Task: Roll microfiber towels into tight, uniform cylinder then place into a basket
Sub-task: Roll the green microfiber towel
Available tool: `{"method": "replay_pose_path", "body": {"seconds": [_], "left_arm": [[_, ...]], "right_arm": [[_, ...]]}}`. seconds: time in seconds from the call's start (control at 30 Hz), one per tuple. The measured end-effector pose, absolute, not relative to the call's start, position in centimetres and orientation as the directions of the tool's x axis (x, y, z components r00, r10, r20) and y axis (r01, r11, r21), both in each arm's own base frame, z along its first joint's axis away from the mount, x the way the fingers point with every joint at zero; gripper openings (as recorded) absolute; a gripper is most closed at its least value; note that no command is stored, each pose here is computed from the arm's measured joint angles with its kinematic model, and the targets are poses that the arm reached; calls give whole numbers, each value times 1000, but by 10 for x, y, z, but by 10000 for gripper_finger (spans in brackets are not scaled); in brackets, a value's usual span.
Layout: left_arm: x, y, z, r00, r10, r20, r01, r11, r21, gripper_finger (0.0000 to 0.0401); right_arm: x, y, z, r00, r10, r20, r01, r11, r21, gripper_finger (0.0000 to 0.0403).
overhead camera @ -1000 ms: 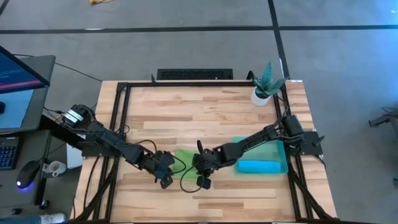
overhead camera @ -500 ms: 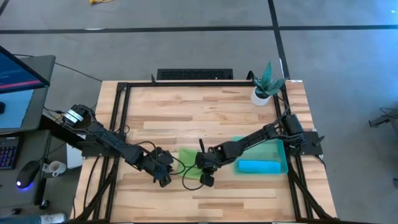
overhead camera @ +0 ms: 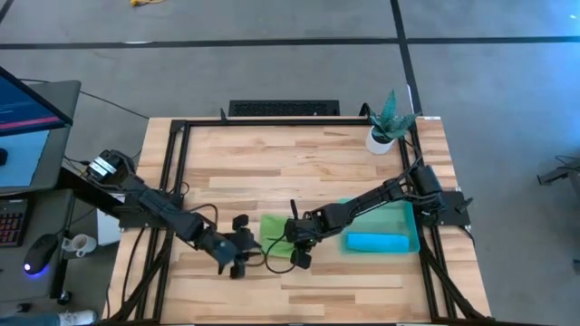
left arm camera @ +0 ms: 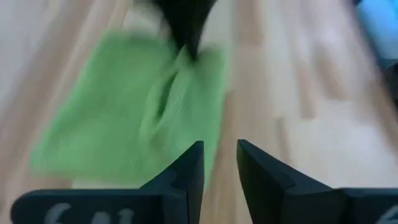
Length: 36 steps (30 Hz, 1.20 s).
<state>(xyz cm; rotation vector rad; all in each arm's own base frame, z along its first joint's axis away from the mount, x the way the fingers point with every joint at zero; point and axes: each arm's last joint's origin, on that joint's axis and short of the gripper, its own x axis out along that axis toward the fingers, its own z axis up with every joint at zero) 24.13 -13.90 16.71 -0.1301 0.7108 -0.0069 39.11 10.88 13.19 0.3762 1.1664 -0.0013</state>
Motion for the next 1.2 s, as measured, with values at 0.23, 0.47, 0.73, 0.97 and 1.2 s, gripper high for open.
{"method": "replay_pose_path", "body": {"seconds": [0.23, 0.47, 0.73, 0.97, 1.2], "left_arm": [[254, -146, 160, 814, -44, -579, 32, 999, -31, 70], [266, -133, 128, 756, 51, -652, -59, 998, 9, 56], [270, -126, 108, 689, 55, -723, -185, 977, -102, 55], [270, -126, 105, 675, 37, -737, -189, 974, -125, 55], [270, -126, 104, 672, 38, -739, -191, 974, -123, 55]], "right_arm": [[391, 109, 132, 402, 189, -896, 195, 938, 286, 10], [391, 109, 132, 399, 189, -897, 196, 938, 284, 15], [391, 110, 132, 395, 196, -898, 190, 938, 288, 6], [391, 109, 131, 375, 256, -891, 167, 927, 336, 35], [391, 108, 131, 375, 257, -891, 163, 927, 337, 33]]}}
